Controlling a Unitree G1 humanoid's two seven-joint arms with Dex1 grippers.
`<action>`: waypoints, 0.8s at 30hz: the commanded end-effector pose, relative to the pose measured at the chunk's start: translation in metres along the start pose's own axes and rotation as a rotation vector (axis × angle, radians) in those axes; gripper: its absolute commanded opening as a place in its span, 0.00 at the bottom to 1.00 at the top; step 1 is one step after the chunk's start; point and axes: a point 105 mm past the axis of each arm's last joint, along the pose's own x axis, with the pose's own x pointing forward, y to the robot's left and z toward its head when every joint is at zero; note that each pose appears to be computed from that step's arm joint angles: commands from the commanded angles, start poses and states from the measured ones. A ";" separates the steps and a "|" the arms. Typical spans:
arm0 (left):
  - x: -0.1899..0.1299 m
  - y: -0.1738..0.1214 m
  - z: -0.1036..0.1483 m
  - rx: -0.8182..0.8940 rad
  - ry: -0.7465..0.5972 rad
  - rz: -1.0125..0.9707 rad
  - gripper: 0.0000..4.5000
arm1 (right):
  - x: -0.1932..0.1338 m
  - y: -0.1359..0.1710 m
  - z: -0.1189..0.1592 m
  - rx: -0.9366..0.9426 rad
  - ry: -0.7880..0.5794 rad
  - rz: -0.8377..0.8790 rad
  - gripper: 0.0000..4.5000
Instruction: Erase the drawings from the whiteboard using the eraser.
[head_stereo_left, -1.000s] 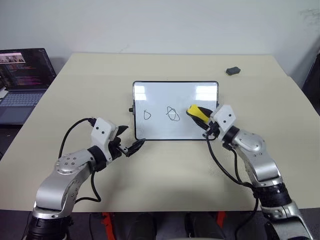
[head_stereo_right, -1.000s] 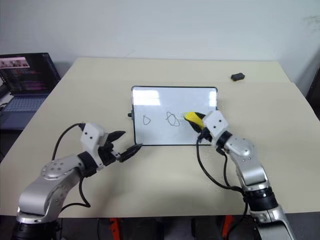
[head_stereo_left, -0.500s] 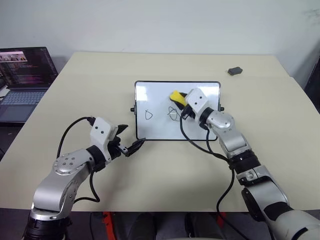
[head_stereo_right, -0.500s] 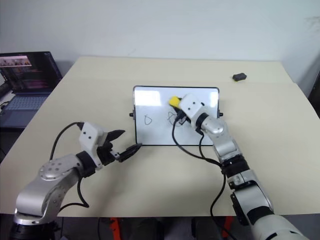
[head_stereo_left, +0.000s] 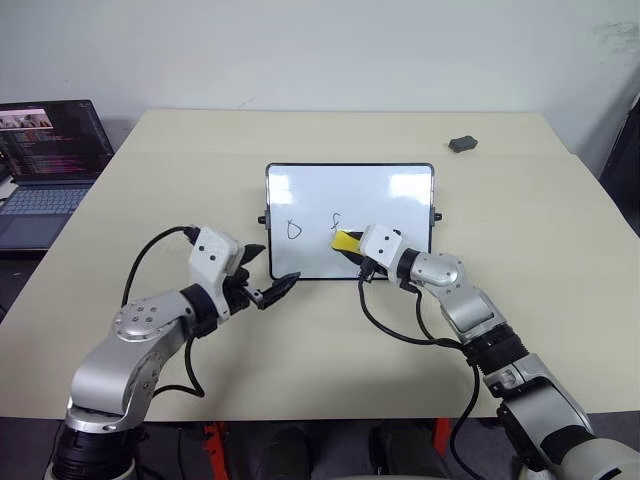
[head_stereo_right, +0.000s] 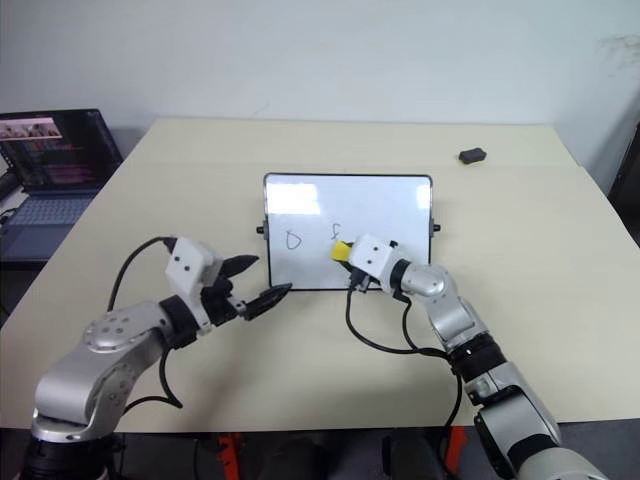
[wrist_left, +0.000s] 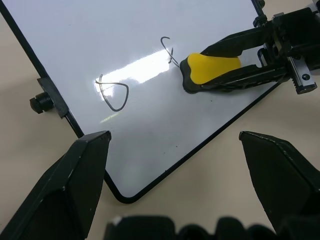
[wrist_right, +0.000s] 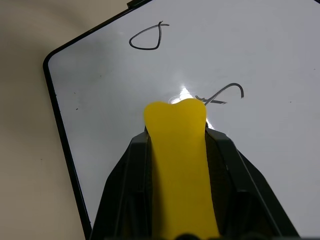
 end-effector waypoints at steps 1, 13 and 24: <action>-0.003 -0.002 0.012 0.040 -0.034 0.003 1.00 | -0.003 -0.024 0.019 0.023 -0.091 -0.074 0.25; -0.005 -0.006 0.011 0.034 -0.030 0.008 1.00 | 0.022 -0.063 0.033 0.049 -0.102 -0.223 0.25; -0.008 -0.006 0.010 0.028 -0.029 0.020 1.00 | 0.009 0.009 -0.037 -0.019 0.147 0.081 0.25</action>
